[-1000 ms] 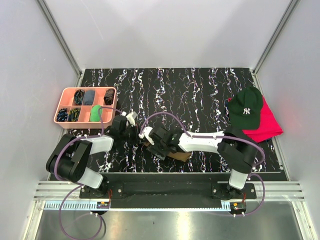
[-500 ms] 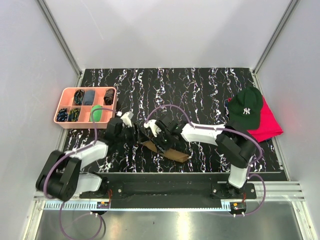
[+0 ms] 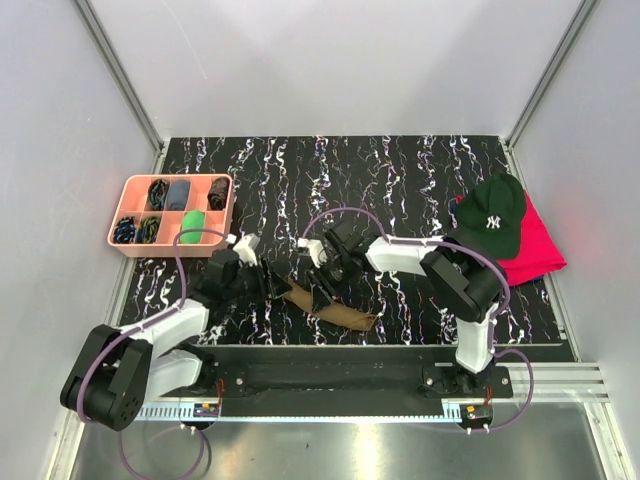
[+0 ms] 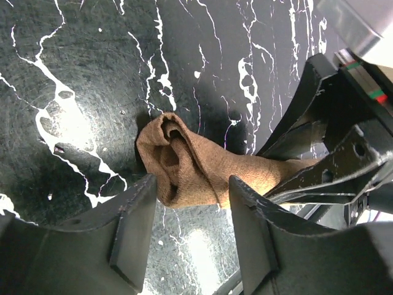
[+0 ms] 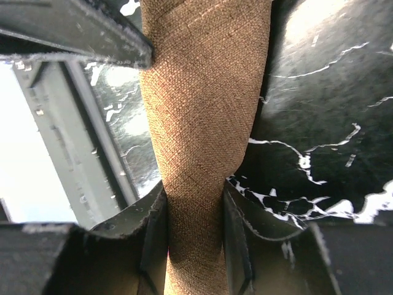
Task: Fold the napkin, place the utensils inside, and roll it up
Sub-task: Roll the napkin with the utensil
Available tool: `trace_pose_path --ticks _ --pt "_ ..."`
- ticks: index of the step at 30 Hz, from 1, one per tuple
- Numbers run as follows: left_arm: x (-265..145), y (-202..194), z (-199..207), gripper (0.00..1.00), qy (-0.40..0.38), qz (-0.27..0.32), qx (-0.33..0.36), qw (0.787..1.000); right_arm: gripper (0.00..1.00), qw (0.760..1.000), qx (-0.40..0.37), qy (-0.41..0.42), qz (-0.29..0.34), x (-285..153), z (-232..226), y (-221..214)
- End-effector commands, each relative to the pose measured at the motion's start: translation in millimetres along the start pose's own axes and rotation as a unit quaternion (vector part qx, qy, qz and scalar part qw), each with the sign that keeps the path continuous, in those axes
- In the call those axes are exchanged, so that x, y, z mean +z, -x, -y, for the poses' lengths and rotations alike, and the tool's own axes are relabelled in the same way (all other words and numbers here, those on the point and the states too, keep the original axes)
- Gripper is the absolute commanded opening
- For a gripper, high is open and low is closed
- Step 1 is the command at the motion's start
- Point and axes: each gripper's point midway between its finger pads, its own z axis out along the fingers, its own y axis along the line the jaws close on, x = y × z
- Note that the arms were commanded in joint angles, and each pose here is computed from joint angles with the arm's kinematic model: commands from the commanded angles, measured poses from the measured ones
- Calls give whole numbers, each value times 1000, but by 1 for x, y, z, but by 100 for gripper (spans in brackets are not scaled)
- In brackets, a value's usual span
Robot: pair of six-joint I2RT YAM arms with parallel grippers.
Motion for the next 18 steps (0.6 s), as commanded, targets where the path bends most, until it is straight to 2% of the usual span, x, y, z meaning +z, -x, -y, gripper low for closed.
trace_pose_path --ticks 1,6,12,18 --pt "3 18 8 50 -23 42 28 998 40 996 62 43 -48 10 0 -32" --pt "8 18 9 47 -30 36 31 998 40 994 78 56 -44 11 5 -31" --pt "12 10 9 37 -42 21 24 999 40 992 102 62 -34 8 16 -28" --pt "17 0 5 36 -42 -2 14 999 40 991 113 65 -35 11 22 -29"
